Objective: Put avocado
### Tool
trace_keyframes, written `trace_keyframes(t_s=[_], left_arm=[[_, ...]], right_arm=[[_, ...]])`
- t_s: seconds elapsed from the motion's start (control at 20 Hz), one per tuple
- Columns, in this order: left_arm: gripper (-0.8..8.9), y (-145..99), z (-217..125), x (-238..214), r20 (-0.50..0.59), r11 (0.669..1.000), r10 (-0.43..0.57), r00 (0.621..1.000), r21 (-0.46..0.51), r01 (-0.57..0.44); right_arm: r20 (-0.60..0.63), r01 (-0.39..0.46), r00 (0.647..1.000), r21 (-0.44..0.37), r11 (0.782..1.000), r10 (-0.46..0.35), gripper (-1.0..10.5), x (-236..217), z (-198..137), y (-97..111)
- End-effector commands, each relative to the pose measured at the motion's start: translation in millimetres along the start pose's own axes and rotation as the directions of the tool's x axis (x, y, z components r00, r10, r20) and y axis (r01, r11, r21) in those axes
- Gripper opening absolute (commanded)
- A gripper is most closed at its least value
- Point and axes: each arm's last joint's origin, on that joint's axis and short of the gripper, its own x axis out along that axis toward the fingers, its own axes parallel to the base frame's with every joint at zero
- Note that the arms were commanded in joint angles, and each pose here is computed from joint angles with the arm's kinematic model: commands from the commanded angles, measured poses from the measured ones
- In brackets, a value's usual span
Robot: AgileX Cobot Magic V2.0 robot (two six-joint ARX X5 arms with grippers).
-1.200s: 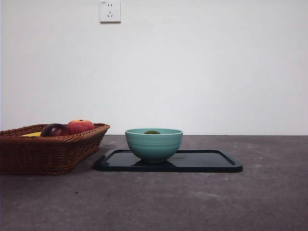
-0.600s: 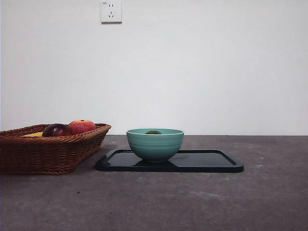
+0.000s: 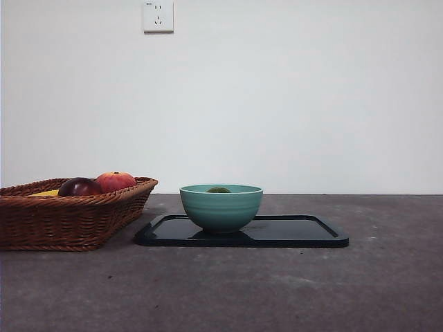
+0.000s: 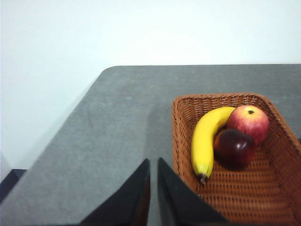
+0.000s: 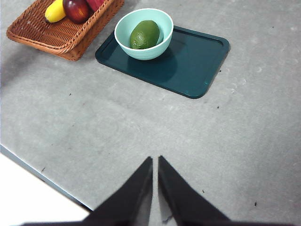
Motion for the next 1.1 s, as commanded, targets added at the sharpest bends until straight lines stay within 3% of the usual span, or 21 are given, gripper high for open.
trace_keyframes(t_s=[0.05,0.2,0.4,1.1], left_arm=[[0.23,-1,-34,9,0.034,0.999,0.006,0.999,-0.048,-0.004],[0.23,-3,-76,15,0.03,0.994,0.003,1.0,-0.113,0.001],[0.23,-7,-102,18,0.007,0.989,-0.081,0.997,-0.12,0.081],[0.23,-7,-107,17,0.025,0.994,-0.109,0.994,-0.02,0.11]], right_arm=[[0.013,-0.007,1.0,0.007,1.0,0.007,0.1,-1,2,1],[0.014,-0.008,1.0,0.007,1.0,0.008,0.1,-1,2,1],[0.014,-0.008,1.0,0.007,1.0,0.008,0.1,-1,2,1],[0.014,-0.008,1.0,0.007,1.0,0.008,0.1,-1,2,1]])
